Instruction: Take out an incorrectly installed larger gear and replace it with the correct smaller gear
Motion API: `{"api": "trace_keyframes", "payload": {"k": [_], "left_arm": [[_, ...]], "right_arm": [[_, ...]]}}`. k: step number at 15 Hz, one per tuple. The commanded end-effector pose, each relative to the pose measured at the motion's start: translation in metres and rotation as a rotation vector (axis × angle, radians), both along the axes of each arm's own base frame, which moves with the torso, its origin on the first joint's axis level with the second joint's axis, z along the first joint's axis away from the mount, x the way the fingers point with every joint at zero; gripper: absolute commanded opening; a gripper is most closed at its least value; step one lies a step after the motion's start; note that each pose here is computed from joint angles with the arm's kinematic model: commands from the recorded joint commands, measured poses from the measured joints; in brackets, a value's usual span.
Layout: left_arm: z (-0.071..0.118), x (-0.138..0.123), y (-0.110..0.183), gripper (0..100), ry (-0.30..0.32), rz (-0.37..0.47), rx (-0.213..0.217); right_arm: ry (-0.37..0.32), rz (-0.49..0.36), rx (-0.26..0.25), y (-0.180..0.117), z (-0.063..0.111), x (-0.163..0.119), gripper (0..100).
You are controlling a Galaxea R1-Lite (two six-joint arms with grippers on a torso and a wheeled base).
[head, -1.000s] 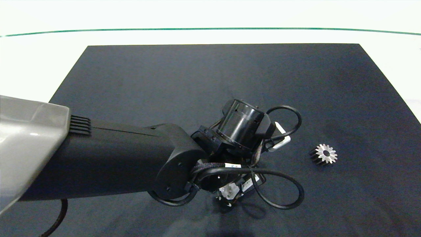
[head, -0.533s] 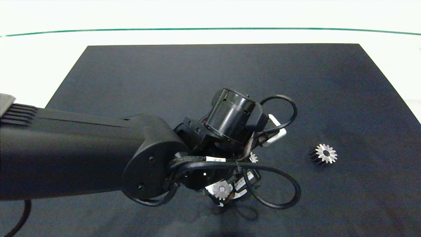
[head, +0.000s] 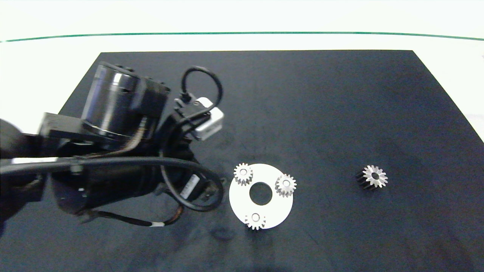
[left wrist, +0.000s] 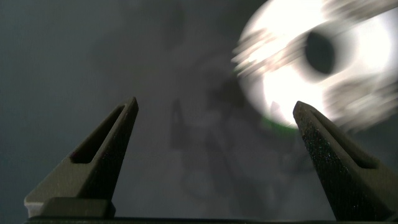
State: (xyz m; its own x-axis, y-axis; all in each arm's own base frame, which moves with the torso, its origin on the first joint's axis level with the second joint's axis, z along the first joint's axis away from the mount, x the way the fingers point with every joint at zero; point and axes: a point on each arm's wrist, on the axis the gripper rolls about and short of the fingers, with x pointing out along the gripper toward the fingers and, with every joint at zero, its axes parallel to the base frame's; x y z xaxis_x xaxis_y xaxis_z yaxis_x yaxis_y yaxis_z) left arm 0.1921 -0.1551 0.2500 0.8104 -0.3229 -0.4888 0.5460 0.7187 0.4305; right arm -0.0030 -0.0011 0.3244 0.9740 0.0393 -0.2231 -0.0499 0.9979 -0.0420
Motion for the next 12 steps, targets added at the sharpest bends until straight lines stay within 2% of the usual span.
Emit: {"api": "trace_keyframes", "payload": {"k": [1, 2, 3, 4, 7, 9, 11, 12], "left_arm": [[0.017, -0.065, 0.094, 100, -0.142, 0.208, -0.085], [0.019, -0.074, 0.103, 100, -0.160, 0.235, -0.092], [0.025, -0.098, 0.125, 100, -0.202, 0.322, -0.104], [0.028, -0.115, 0.137, 100, -0.243, 0.392, -0.121], [0.035, -0.163, 0.158, 100, -0.399, 0.574, -0.168], [0.032, -0.195, 0.162, 100, -0.474, 0.630, -0.190], [0.028, -0.214, 0.162, 100, -0.515, 0.676, -0.204], [0.026, -0.231, 0.161, 100, -0.569, 0.710, -0.223]], "right_arm": [[-0.038, -0.179, -0.004, 0.001, 0.001, -0.012, 100], [-0.043, -0.216, -0.006, 0.002, 0.000, -0.014, 100], [-0.057, -0.316, -0.014, 0.004, -0.002, -0.020, 100], [-0.074, -0.371, -0.020, 0.005, -0.004, -0.027, 100], [-0.161, -0.497, -0.046, 0.012, -0.019, -0.062, 100], [-0.226, -0.538, -0.049, 0.015, -0.031, -0.085, 100], [-0.279, -0.551, -0.048, 0.017, -0.039, -0.102, 100], [-0.332, -0.545, -0.045, 0.019, -0.047, -0.117, 100]]}}
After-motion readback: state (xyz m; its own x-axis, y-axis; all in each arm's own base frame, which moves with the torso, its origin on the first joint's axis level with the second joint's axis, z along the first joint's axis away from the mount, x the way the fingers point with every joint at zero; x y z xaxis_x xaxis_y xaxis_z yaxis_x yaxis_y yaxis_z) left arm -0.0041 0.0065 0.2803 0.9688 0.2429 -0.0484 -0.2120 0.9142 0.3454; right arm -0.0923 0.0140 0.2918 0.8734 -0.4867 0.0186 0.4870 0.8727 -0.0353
